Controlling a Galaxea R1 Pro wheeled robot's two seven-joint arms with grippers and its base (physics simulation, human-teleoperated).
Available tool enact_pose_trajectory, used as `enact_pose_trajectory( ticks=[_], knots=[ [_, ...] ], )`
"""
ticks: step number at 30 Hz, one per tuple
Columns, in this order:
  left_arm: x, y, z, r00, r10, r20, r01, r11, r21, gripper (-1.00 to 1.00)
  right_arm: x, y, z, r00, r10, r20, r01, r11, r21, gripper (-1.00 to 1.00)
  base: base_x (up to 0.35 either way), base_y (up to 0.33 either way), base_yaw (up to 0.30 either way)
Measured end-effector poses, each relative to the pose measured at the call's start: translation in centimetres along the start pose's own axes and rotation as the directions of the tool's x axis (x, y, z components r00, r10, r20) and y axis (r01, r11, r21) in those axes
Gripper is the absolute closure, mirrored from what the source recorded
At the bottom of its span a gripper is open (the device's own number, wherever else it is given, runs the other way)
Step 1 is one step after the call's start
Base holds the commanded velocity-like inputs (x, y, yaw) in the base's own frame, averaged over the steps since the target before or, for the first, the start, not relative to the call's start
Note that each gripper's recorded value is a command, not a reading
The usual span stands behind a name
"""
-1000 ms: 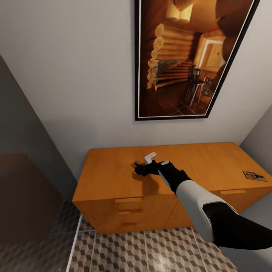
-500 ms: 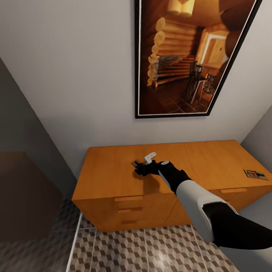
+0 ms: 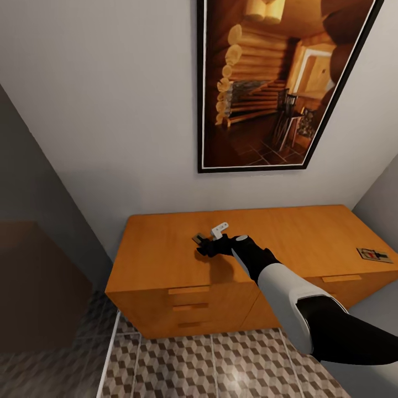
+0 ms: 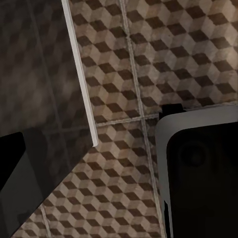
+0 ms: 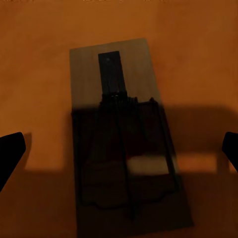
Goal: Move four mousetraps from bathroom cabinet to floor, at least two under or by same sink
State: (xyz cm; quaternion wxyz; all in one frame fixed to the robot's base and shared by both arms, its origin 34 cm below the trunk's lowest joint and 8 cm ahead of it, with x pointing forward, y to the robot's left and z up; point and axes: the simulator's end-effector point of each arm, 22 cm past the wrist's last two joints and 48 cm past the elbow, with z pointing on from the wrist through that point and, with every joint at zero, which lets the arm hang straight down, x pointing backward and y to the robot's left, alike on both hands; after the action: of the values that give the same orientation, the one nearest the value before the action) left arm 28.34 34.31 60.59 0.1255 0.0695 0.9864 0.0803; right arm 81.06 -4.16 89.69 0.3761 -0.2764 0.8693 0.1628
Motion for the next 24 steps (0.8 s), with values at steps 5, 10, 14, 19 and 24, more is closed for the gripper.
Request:
enact_pose_trajectory(
  ticks=[5, 10, 14, 19, 24],
  knots=[
    [0.00, 0.00, 0.00, 1.000, 0.000, 0.000, 0.000, 1.000, 0.000, -1.00, 0.01, 0.02, 0.04, 1.000, -0.005, 0.005, 0.005, 1.000, 0.000, -1.00, 0.000, 0.000, 0.000],
    [0.00, 0.00, 0.00, 1.000, 0.000, 0.000, 0.000, 1.000, 0.000, -1.00, -0.01, 0.15, 0.14, 1.000, -0.016, 0.022, 0.016, 1.000, -0.002, -1.00, 0.000, 0.000, 0.000],
    [0.00, 0.00, 0.00, 1.000, 0.000, 0.000, 0.000, 1.000, 0.000, -1.00, -0.03, 0.24, 0.18, 0.999, -0.018, 0.029, 0.018, 1.000, -0.005, -1.00, 0.000, 0.000, 0.000],
    [0.00, 0.00, 0.00, 1.000, 0.000, 0.000, 0.000, 1.000, 0.000, -1.00, -0.04, 0.27, 0.20, 0.999, -0.019, 0.032, 0.019, 1.000, -0.006, -1.00, 0.000, 0.000, 0.000],
    [0.00, 0.00, 0.01, 1.000, 0.000, 0.000, 0.000, 1.000, 0.000, -1.00, 0.02, 0.27, 0.22, 0.999, -0.018, 0.032, 0.018, 1.000, -0.006, 1.00, 0.000, 0.000, 0.000]
  ],
)
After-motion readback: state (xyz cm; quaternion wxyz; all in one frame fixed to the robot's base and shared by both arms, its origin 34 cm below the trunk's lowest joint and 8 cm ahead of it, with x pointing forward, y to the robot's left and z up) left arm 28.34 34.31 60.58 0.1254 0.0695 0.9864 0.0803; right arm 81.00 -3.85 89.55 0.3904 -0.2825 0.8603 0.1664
